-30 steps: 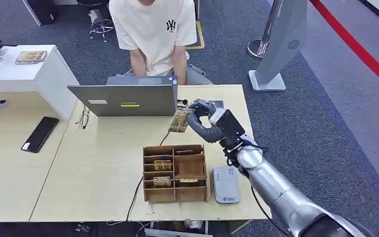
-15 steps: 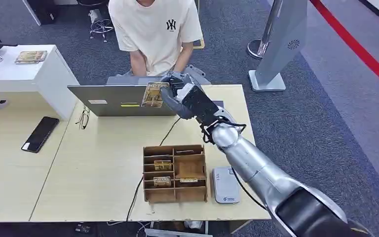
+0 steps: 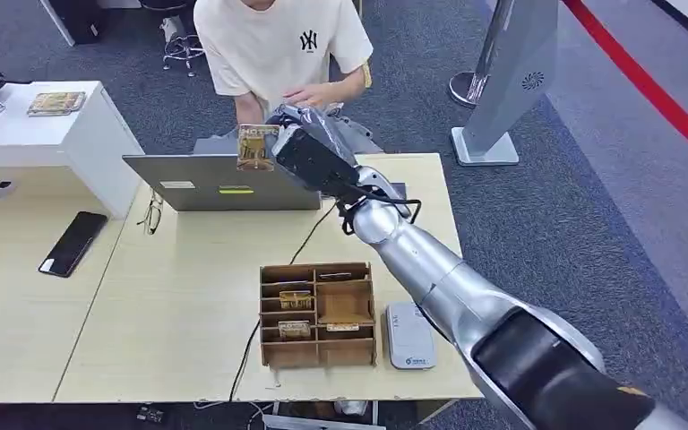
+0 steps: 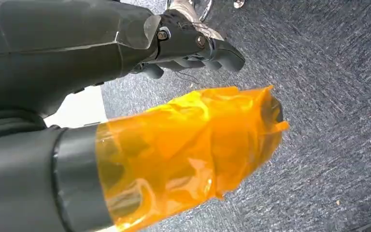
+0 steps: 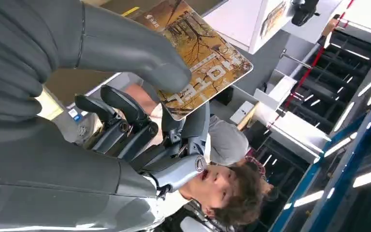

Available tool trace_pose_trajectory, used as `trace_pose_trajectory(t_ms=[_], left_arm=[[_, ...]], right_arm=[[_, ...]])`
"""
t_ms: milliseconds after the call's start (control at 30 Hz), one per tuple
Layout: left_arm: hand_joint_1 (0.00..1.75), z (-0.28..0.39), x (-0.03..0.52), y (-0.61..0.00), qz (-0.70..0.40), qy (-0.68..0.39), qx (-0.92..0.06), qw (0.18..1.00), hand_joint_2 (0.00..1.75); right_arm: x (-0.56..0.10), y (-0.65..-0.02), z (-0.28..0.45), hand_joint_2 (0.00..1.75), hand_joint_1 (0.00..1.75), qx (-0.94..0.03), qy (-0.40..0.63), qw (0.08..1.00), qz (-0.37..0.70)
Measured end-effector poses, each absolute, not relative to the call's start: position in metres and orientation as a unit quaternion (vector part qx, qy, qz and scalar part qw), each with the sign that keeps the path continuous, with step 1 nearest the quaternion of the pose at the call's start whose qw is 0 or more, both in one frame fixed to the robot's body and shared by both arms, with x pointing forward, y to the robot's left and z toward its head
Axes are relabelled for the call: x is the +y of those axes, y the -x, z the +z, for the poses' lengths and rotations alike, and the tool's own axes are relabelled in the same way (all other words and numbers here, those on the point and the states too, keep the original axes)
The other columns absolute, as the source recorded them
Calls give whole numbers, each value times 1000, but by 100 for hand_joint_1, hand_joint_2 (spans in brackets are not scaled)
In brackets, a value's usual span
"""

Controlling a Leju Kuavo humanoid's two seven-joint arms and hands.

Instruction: Pass the card to the sensor for recognition and then transmit it.

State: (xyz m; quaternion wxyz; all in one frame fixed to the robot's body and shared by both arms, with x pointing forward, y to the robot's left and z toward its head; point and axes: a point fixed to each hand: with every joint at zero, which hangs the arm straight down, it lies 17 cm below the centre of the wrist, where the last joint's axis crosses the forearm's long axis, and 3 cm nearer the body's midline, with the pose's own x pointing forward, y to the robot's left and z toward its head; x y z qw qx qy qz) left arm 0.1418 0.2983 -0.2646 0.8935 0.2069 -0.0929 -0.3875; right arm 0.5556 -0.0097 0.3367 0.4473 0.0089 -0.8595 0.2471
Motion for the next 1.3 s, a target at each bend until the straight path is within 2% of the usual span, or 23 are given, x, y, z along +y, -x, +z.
trace_pose_trajectory(t_ms=[367,900,933,967,1000,1300], left_arm=[[0,-261,302,-156,-410,-213,-87,883,0],[0,-260,303,-158,-418,-216,-88,878,0],[0,-260,303,-158,-418,-216,-88,878,0],[0,-260,303,-158,-418,-216,-88,878,0],[0,-260,303,-158,-418,-216,-88,878,0],[0,-260,303,-158,-417,-217,-87,878,0]], right_arm=[[-25,-586,308,175,175,-835,113,476,253],[-41,-595,287,175,175,-814,183,478,273],[-42,-595,286,175,161,-814,184,479,273],[-42,-595,285,175,24,-813,186,479,273],[-43,-595,284,175,0,-812,188,479,274],[-45,-595,279,175,0,-808,208,471,286]])
